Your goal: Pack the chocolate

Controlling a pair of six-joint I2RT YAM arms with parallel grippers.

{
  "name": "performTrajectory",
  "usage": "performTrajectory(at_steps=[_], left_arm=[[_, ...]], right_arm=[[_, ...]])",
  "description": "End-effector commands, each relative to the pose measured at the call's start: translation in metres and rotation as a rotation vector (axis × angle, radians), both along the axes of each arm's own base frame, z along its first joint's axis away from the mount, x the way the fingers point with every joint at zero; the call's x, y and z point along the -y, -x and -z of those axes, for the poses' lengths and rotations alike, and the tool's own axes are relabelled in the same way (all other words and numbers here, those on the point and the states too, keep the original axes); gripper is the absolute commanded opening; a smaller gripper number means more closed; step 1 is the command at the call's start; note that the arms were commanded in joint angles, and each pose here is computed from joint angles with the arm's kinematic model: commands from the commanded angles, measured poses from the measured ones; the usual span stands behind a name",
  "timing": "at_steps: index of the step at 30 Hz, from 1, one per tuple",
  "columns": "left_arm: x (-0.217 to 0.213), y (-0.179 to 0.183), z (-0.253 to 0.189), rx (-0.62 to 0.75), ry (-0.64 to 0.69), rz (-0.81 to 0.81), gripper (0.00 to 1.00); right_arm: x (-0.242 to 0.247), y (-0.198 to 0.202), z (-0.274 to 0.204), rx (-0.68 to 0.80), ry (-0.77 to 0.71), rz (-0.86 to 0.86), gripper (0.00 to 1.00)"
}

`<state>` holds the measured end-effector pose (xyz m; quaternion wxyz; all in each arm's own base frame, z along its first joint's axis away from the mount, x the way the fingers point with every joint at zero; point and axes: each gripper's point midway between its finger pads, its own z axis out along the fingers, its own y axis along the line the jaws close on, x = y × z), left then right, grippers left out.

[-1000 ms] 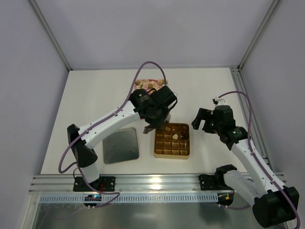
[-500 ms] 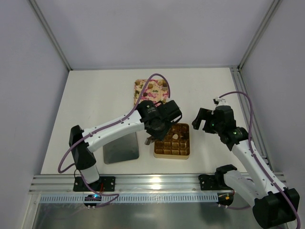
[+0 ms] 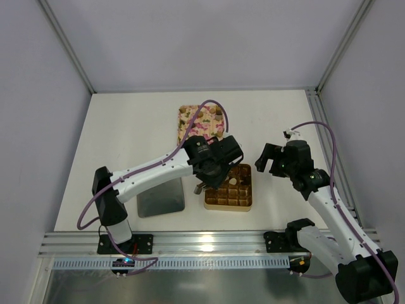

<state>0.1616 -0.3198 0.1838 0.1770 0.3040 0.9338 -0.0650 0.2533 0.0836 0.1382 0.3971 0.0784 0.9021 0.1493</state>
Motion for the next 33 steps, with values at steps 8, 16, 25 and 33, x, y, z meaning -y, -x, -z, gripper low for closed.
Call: performTrajectory(at_steps=[8,16,25,33], left_arm=[[0.003,-0.020,-0.045,0.126,0.077,-0.031,0.45],[-0.017,-0.068,-0.069,0.183,0.088,-0.109,0.47],[-0.052,-0.159,-0.072,0.239,0.053,-0.264,0.49],[-0.067,-0.232,-0.033,0.235,-0.015,-0.361,0.49]], right_arm=[[0.000,-0.004,-0.012,0.038,-0.010,0.013,1.00],[-0.001,-0.005,-0.011,0.038,-0.012,0.005,1.00],[-0.005,-0.010,-0.010,0.033,-0.015,-0.009,1.00],[-0.006,-0.012,-0.008,0.024,-0.006,-0.023,1.00]])
